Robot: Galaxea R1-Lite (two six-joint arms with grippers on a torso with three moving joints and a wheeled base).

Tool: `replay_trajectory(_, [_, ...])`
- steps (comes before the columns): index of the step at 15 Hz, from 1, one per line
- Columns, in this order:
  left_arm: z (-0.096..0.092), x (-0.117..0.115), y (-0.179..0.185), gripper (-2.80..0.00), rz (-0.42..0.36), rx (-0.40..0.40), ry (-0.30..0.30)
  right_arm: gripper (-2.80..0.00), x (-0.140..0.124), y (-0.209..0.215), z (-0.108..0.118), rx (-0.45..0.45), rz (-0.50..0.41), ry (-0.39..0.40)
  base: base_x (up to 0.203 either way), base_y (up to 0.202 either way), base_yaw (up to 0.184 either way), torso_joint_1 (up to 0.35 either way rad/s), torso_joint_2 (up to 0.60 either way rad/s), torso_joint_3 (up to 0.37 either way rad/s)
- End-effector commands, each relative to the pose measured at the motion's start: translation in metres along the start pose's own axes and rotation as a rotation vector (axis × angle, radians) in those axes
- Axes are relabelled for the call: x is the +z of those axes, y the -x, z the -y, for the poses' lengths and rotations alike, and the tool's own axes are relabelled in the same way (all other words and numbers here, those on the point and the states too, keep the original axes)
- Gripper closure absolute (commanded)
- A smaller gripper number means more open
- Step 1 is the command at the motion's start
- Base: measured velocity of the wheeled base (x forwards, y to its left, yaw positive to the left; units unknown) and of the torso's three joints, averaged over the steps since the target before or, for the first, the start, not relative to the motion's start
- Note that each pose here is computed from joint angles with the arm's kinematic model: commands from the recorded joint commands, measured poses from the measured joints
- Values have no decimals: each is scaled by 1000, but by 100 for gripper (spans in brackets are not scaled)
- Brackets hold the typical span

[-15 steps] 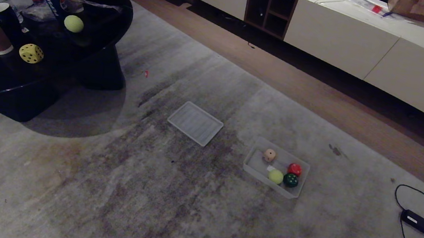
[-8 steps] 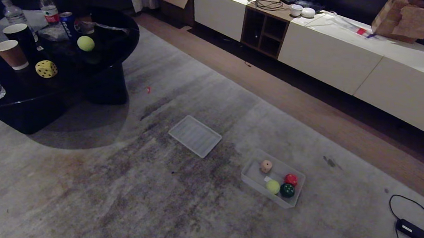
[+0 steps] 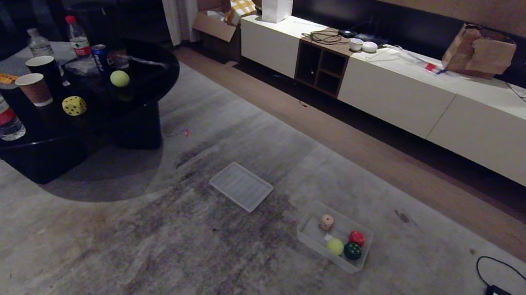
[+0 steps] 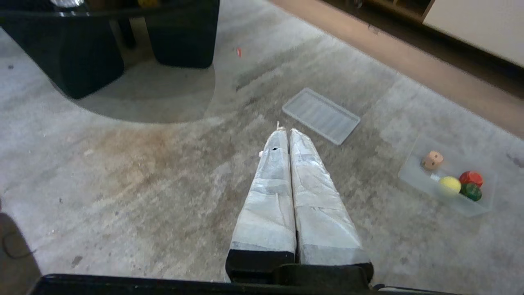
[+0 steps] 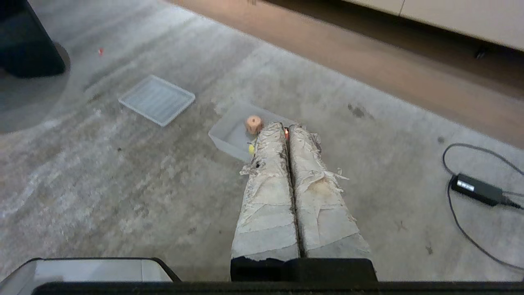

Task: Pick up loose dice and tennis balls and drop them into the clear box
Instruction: Pick up the ball on the table

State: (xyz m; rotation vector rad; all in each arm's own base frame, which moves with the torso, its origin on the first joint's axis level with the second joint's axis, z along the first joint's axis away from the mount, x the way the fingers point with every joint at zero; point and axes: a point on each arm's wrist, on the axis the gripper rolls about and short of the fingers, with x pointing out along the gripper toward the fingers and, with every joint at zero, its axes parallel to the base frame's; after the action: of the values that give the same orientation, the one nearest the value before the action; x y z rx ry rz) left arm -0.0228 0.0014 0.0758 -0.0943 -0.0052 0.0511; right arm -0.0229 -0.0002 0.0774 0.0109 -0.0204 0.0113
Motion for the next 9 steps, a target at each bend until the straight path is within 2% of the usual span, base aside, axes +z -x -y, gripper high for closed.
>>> replay_trajectory(1, [0, 0, 0, 0, -3, 1, 1, 0, -2, -1, 0, 1, -8, 0, 0, 0, 0, 7, 7, 193])
replay_trajectory(9, [0, -1, 0, 0, -5, -5, -10, 0, -2, -1, 0, 1, -8, -1, 0, 0, 0, 1, 3, 193])
